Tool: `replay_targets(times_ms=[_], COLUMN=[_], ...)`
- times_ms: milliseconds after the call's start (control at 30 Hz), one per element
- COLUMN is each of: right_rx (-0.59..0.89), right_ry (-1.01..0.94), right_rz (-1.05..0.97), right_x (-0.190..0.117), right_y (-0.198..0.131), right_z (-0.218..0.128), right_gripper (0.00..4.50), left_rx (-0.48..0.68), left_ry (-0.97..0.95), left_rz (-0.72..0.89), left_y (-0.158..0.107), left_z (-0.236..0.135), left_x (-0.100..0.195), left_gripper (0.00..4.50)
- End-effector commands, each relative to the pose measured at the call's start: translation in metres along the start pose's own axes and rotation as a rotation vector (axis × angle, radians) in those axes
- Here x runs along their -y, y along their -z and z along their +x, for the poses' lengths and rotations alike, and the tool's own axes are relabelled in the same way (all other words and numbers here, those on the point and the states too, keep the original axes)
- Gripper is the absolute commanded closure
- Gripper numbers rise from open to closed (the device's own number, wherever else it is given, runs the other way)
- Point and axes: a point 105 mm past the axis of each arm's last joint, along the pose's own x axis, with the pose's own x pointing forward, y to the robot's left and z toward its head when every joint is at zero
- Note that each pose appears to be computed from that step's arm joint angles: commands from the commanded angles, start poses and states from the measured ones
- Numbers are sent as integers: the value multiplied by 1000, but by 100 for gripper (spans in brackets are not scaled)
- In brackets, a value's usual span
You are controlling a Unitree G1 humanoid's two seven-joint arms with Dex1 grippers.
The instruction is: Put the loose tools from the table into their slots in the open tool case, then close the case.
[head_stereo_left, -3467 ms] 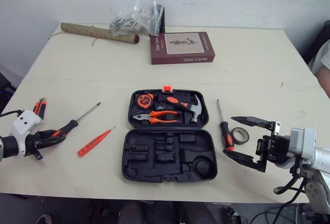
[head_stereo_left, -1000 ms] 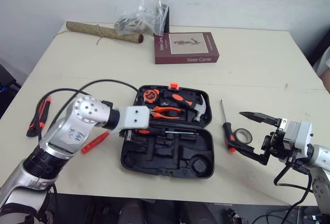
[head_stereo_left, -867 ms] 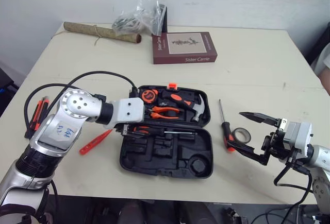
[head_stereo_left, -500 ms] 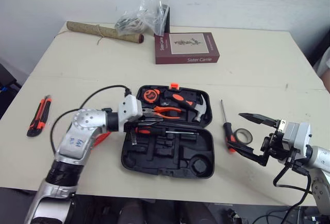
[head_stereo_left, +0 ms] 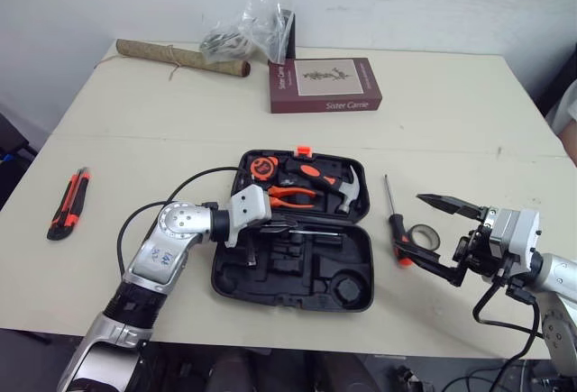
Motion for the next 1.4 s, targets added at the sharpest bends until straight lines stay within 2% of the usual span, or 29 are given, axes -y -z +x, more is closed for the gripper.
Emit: replay_targets(times_ms=[33, 133, 233, 300, 367, 433, 467, 533, 567, 667, 833, 1000, 1100, 1167, 1267, 1400], right_rx=[19, 13, 9, 6, -6, -50, -66, -102, -127, -237, -372, -491, -519, -502, -440, -335], right_ry=[-3, 6, 21, 47, 89, 159, 180, 214, 239, 348, 525, 684, 715, 710, 677, 593], right_rz=[-27, -21, -21, -22, -19, -20, -22, -25, -20, -6, 17, 49, 56, 52, 43, 28], right_x=[-2, -4, -4, -2, 2, 13, 16, 19, 21, 25, 21, 7, 3, 4, 12, 28], right_y=[-6, -1, 2, 3, 5, 10, 11, 15, 17, 28, 43, 54, 57, 57, 56, 50], right_z=[2, 0, -2, -4, -11, -32, -40, -55, -66, -112, -175, -230, -242, -238, -217, -176], right_gripper=[0, 0, 0, 0, 0, 0, 0, 0, 0, 0, 0, 0, 0, 0, 0, 0], left_rx=[-231, -336, -339, -239, -57, 144, 198, 245, 240, 146, -56, -258, -348, -387, -394, -316], left_ry=[65, 95, 49, 12, -51, -124, -139, -186, -209, -325, -567, -921, -1098, -1171, -1191, -1108], left_rz=[-116, -154, -152, -122, -46, 55, 86, 113, 107, 77, -12, -108, -154, -180, -189, -163], left_y=[48, 66, 68, 55, 24, -13, -23, -30, -29, -14, 21, 48, 55, 59, 63, 62], left_z=[0, 2, 9, 13, 7, -23, -34, -56, -70, -132, -224, -340, -397, -420, -426, -396], left_x=[19, 29, 25, 18, 4, -12, -15, -21, -24, -26, -11, 14, 33, 46, 52, 35], left_gripper=[446, 446, 446, 446, 446, 446, 446, 395, 372, 236, 4, 4, 4, 4, 4, 4])
